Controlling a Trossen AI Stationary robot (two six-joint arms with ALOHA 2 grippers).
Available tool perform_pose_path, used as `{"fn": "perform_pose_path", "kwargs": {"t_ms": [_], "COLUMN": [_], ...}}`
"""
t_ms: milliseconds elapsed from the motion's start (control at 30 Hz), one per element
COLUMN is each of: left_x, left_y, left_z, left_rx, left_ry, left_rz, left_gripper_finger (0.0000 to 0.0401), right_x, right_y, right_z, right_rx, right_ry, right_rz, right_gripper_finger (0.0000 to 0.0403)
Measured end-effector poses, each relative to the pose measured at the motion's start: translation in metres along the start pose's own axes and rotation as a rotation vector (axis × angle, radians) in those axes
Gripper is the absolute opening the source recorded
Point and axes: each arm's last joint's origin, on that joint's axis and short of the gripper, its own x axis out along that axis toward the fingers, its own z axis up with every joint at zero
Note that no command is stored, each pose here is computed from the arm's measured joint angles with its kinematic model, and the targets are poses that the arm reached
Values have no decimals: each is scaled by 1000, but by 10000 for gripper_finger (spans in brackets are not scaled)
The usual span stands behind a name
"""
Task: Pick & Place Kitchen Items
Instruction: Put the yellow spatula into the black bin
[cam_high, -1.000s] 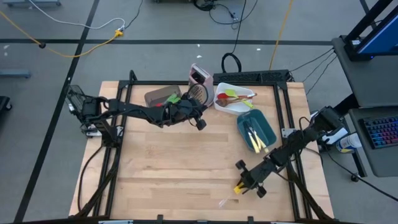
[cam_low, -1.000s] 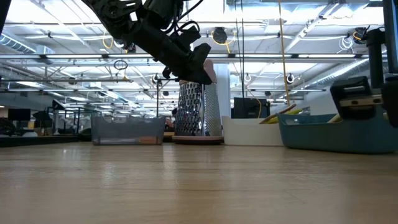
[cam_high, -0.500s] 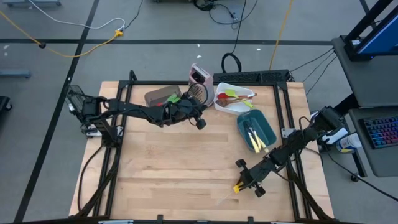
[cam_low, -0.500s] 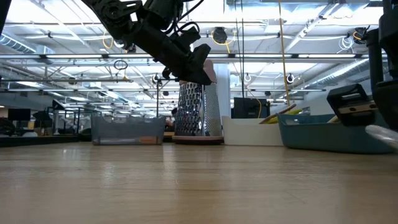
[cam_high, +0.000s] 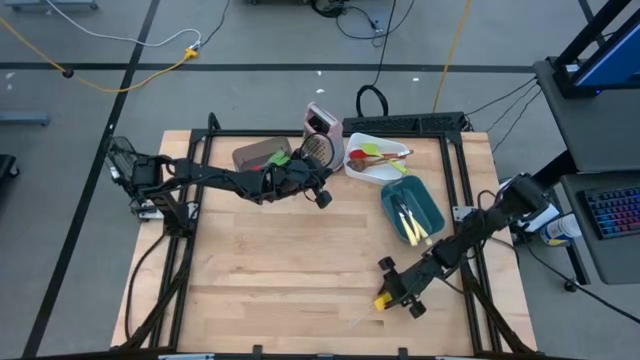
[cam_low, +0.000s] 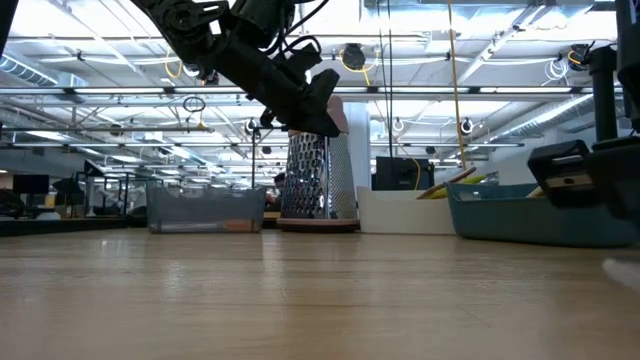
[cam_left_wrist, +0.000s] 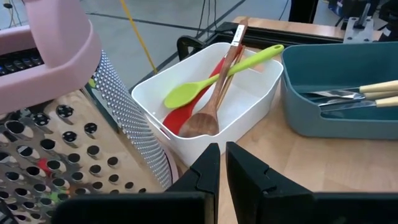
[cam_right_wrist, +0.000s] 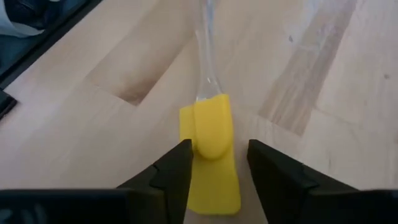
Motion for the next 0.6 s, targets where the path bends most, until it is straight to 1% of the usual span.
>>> {"fn": "perform_pose_path", "kwargs": {"t_ms": [133,233,400,533,600], "left_x": [0,0,0,0,0], "left_y": [-1,-1,-1,0,0], "left_z": [0,-1,-2,-3,-3], "left_rx": [-9,-8,-6,-6,-6], "left_ry": [4,11,20,26,27], "left_rz": [-2,-1,0,0,0], "left_gripper_finger": [31,31,31,31,31], "right_x": [9,14,20,24,24], "right_y": [0,0,-1,0,0], "right_z": [-4,-8,-16,-22,-23], "right_rx": [-11,-37,-80,-83,-86], "right_ry": [-3,14,60,95,101], "right_rz": [6,15,43,76,75], "right_gripper_finger": [161,149,94,50,36]}}
